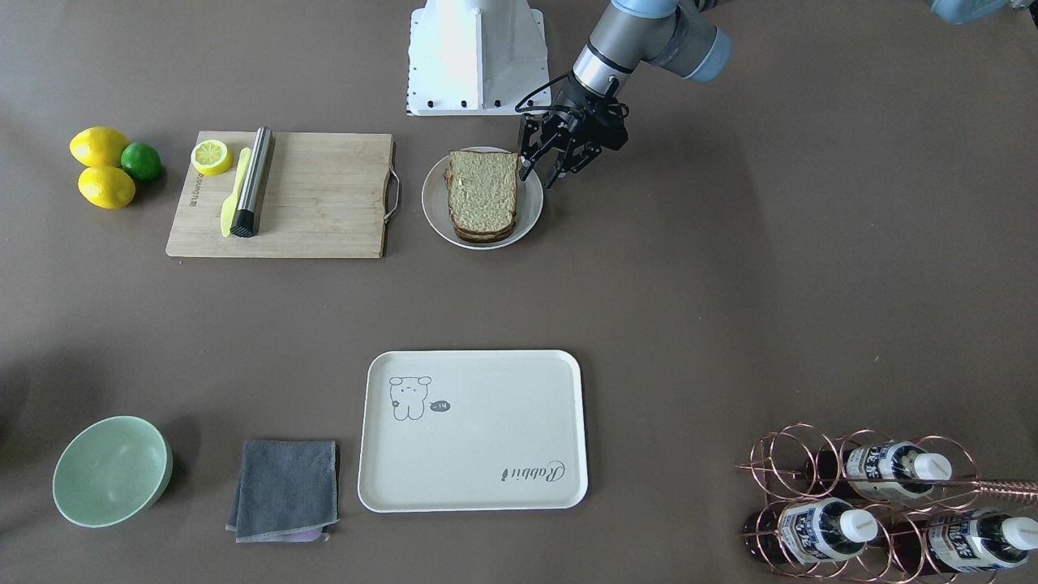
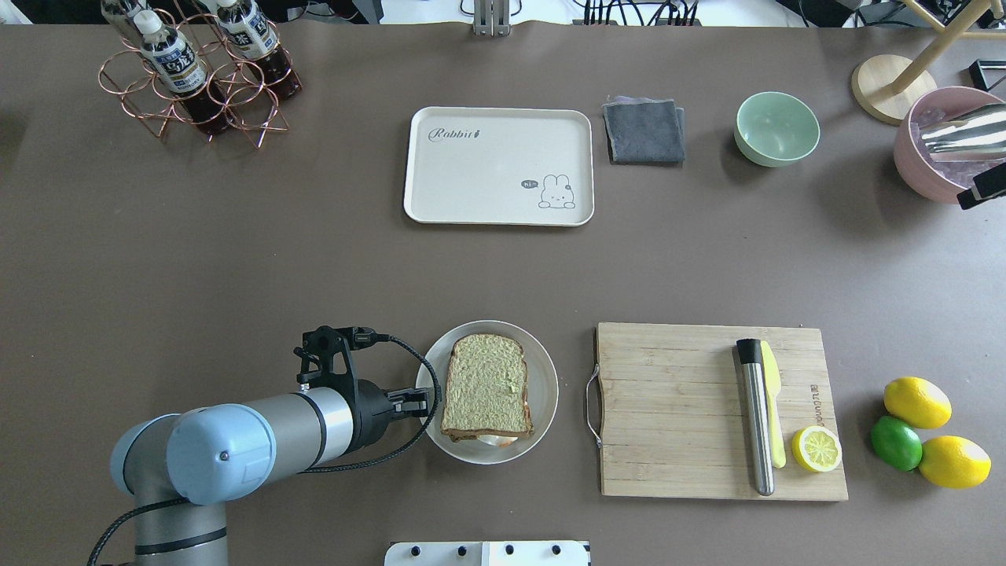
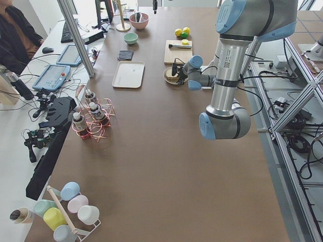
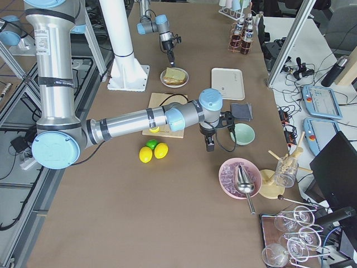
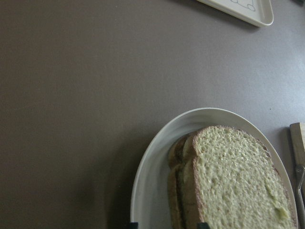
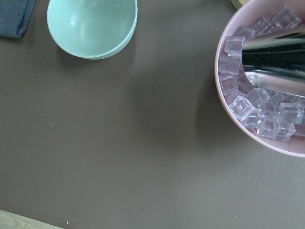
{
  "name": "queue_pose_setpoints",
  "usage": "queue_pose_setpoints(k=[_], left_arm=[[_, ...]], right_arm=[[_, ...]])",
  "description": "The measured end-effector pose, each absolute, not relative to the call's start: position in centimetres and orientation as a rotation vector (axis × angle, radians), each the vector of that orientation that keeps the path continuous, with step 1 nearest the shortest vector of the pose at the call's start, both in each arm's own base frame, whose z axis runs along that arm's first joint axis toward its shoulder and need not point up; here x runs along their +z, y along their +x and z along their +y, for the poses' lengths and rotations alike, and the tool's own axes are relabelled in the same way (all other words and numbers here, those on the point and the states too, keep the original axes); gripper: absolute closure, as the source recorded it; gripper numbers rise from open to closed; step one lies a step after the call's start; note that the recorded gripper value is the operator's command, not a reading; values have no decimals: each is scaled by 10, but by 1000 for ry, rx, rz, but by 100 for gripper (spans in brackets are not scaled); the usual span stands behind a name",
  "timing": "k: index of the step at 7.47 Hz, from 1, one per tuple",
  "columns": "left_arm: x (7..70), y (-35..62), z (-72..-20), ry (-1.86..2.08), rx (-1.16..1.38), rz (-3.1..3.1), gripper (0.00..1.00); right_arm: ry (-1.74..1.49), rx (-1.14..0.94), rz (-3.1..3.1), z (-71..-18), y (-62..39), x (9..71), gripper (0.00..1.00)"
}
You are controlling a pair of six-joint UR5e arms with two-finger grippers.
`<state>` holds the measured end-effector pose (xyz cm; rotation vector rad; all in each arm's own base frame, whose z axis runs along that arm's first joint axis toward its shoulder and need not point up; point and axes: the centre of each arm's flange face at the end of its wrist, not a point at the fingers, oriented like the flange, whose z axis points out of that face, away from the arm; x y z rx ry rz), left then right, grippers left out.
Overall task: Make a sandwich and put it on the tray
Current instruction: 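Grasp the white plate rim with the left gripper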
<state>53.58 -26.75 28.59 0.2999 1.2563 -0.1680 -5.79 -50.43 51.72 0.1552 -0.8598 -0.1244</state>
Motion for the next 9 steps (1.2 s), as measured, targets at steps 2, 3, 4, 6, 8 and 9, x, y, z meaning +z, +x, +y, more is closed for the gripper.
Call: queue_pose_setpoints(k=[2, 3, 4, 6, 8, 9], left_arm=[[291, 539, -267, 297, -169, 1250, 48], [296, 542, -267, 295, -169, 1240, 48], [300, 544, -268, 294, -169, 1232, 48], [304, 546, -268, 293, -170, 1224, 48], [307, 549, -267, 290, -167, 1217, 49], [309, 553, -266, 288, -165, 1213, 55]], right_arm=[[157, -122, -860, -505, -56, 517, 0], [160, -120, -862, -506, -55, 515, 0], [161, -119, -864, -507, -55, 514, 0], [165, -119, -865, -508, -54, 512, 0], [168, -113, -868, -508, -51, 511, 0], [168, -112, -871, -508, -50, 511, 0]])
